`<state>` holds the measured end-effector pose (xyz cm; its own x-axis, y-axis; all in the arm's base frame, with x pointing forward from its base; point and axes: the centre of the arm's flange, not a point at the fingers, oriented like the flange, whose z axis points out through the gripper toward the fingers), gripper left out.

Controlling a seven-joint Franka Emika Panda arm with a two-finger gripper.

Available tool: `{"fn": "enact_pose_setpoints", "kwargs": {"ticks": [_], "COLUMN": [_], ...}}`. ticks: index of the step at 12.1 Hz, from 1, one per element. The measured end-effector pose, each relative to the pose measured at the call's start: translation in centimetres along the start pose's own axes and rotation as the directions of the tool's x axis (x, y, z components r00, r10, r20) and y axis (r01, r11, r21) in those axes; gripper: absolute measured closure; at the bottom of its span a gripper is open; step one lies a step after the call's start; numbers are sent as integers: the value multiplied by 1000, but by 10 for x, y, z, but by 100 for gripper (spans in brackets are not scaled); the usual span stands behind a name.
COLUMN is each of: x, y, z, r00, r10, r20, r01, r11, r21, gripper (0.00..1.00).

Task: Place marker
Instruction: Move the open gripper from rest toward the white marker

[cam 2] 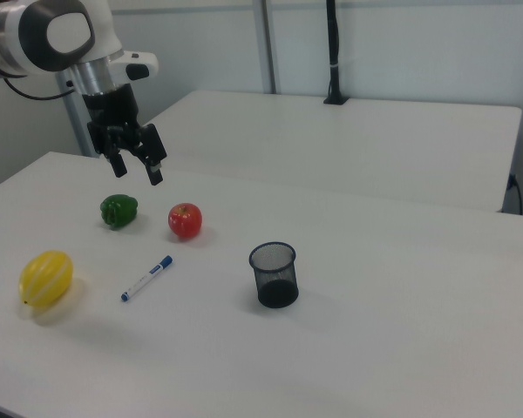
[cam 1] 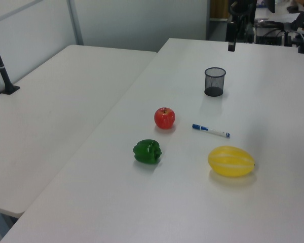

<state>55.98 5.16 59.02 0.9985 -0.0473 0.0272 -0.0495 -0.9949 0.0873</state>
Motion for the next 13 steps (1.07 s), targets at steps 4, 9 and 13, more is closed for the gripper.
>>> {"fn": "enact_pose_setpoints", "kwargs": {"ticks": [4,9,13], "x": [0,1,6], "y": [0,-1,-28], "z": [0,3,15], "r00": [1000,1000,999], "r10": [1,-1,-43], "r20": [0,6,27], "r01": [-1,1,43], "r11": [1000,1000,999], "r21": [0,-1,8], "gripper": [0,0,0]}}
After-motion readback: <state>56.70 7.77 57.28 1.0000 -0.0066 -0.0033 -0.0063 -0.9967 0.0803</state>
